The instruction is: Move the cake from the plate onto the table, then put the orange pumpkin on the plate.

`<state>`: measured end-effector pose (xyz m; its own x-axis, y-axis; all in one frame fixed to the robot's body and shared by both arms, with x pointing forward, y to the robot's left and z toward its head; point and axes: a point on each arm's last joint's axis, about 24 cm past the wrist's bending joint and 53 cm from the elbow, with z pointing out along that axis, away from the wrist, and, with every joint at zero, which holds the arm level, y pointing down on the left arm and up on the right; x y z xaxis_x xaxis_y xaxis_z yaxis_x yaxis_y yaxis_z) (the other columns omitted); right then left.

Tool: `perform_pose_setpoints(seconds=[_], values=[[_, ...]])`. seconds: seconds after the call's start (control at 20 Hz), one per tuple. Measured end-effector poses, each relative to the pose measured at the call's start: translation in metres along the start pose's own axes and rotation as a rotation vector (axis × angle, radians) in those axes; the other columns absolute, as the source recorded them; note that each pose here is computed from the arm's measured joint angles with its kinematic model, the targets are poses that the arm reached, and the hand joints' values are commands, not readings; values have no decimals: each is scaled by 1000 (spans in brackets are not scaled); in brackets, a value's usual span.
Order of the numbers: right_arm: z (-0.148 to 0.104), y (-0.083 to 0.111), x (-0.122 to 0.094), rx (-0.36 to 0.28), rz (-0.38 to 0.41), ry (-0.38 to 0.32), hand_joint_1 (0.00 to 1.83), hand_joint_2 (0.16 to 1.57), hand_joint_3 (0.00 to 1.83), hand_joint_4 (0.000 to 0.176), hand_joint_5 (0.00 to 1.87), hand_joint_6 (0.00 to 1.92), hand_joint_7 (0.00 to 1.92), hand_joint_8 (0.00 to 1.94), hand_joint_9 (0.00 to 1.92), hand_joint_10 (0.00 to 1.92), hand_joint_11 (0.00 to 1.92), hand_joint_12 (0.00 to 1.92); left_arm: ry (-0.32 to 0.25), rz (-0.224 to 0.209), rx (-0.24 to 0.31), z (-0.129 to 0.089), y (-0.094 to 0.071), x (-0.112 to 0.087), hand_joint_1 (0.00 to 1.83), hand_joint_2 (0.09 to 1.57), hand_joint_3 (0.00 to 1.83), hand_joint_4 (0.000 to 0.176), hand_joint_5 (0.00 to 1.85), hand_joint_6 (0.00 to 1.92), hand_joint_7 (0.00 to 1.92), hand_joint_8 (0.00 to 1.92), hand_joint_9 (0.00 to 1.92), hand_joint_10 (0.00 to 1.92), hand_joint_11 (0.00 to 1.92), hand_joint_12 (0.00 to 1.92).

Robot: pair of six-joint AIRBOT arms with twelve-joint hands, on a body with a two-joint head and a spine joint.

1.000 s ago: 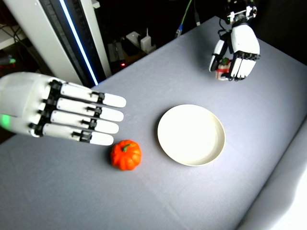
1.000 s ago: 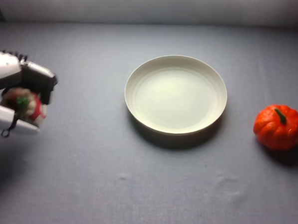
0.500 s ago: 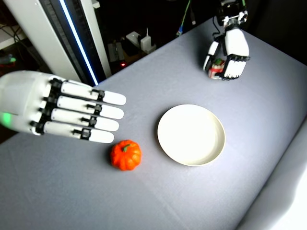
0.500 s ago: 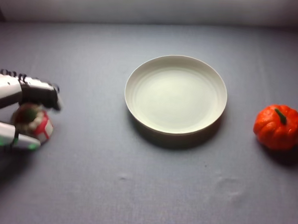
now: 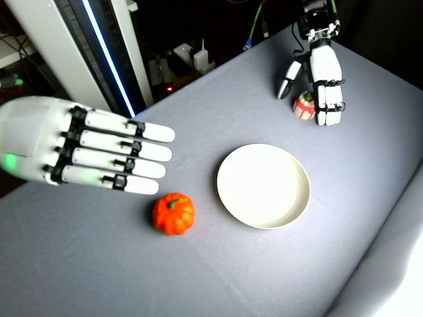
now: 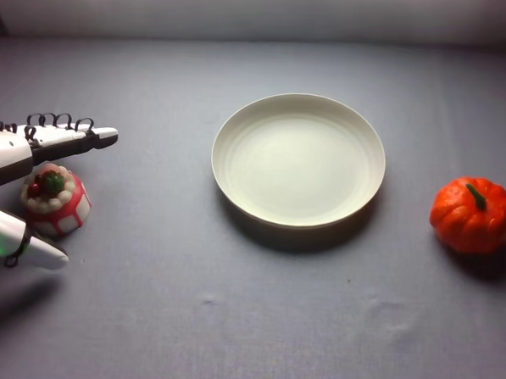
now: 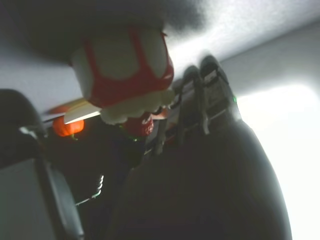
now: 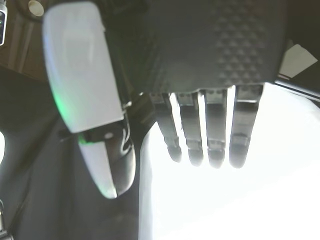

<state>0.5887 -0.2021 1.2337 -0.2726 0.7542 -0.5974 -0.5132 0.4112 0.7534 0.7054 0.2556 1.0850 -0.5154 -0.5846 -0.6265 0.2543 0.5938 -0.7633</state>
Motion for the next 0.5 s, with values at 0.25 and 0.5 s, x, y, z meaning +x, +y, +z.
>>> perform_pose_setpoints(seconds=[0.25, 0.5], values=[[-2, -2, 2, 9, 1, 5, 891, 1238, 0, 0, 171, 2, 166, 1, 157, 1, 0, 355, -65, -38, 49, -11, -19, -24, 886, 756, 0, 176, 0, 0, 0, 0, 0, 0, 0, 0], [-3, -4, 4, 14, 7, 7, 900, 1260, 4, 0, 171, 0, 168, 1, 152, 1, 0, 368, -186, -63, 128, -38, -52, -75, 877, 710, 0, 176, 0, 0, 0, 0, 0, 0, 0, 0]])
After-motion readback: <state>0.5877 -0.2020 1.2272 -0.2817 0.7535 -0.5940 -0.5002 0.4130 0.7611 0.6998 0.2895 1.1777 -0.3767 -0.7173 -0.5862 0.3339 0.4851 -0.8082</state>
